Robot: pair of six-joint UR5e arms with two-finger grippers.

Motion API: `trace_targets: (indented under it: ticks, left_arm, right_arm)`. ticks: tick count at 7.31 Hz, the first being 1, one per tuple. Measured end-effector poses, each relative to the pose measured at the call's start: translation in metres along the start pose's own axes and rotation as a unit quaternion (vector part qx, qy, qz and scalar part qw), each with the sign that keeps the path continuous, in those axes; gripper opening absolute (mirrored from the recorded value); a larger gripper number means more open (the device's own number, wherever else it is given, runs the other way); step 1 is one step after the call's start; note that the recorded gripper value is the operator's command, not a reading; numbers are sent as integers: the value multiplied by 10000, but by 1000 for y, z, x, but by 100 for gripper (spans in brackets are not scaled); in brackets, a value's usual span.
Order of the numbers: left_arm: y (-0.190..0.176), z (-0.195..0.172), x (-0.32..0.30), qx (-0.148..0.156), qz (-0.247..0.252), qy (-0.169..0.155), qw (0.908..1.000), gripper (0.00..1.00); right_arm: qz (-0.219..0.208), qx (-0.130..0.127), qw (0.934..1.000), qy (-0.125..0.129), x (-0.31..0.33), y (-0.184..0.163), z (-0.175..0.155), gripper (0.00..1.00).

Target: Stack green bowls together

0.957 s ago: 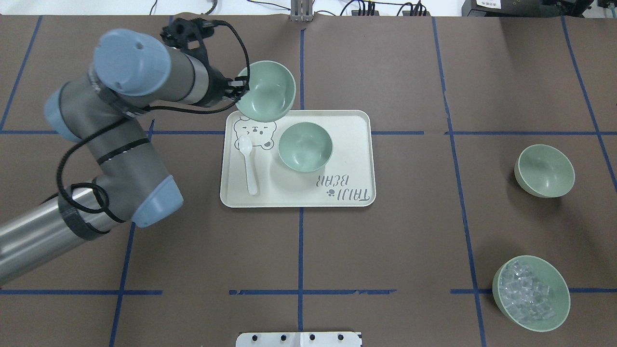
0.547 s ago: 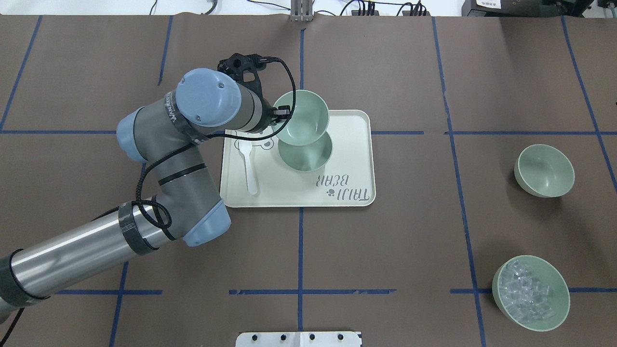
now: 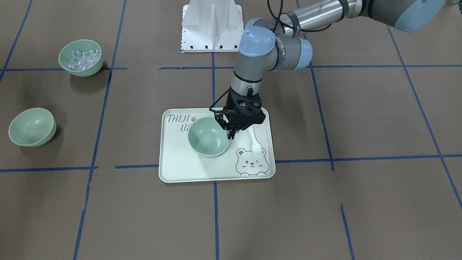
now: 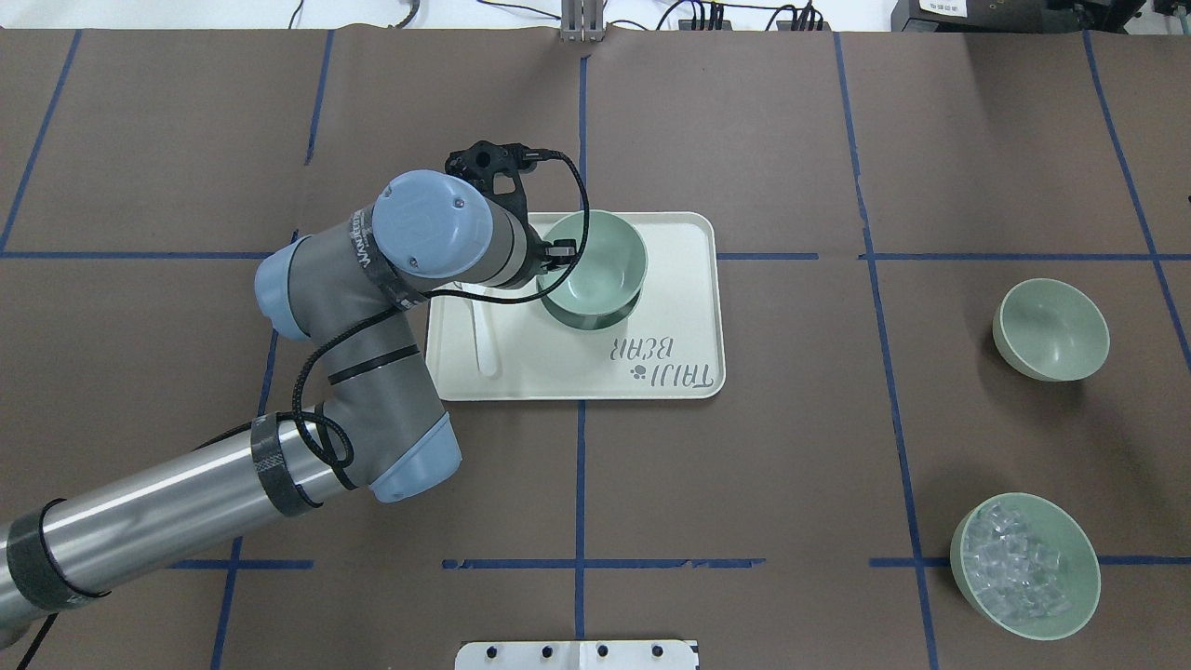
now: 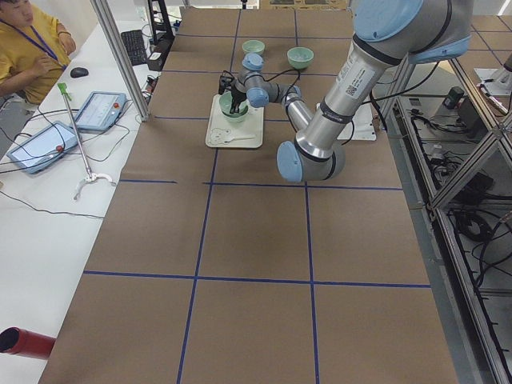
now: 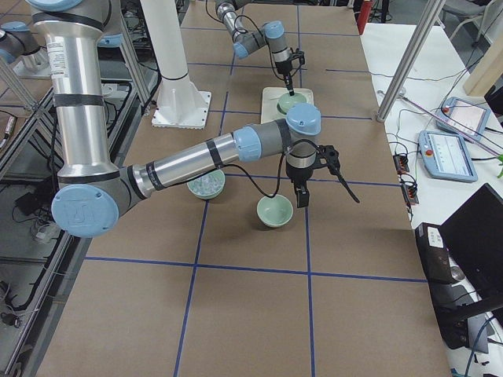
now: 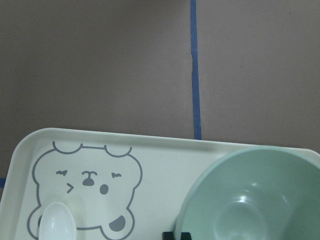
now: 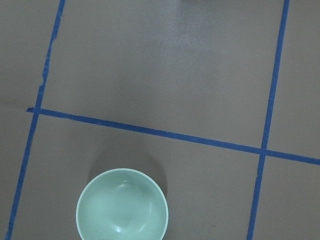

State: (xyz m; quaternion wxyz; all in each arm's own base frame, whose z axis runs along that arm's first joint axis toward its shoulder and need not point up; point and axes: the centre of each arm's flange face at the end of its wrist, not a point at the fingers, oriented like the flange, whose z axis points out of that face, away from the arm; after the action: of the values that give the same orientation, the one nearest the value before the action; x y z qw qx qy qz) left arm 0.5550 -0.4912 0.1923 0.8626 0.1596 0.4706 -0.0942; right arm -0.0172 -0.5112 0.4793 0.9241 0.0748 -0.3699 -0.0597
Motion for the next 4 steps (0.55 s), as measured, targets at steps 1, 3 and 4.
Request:
trace_targets:
  ticks: [1, 3, 4]
  left_arm:
    - [1, 1, -1, -20, 8, -29, 10000, 0]
    - [3, 3, -4, -48, 10, -103, 9999, 0]
    - [3, 5, -7, -56, 9, -131, 9999, 0]
  right_arm:
    - [2, -1, 10000, 0, 0, 0, 0, 100]
    - [1, 1, 10000, 0, 0, 0, 0, 100]
    - [2, 0, 10000, 0, 0, 0, 0, 100]
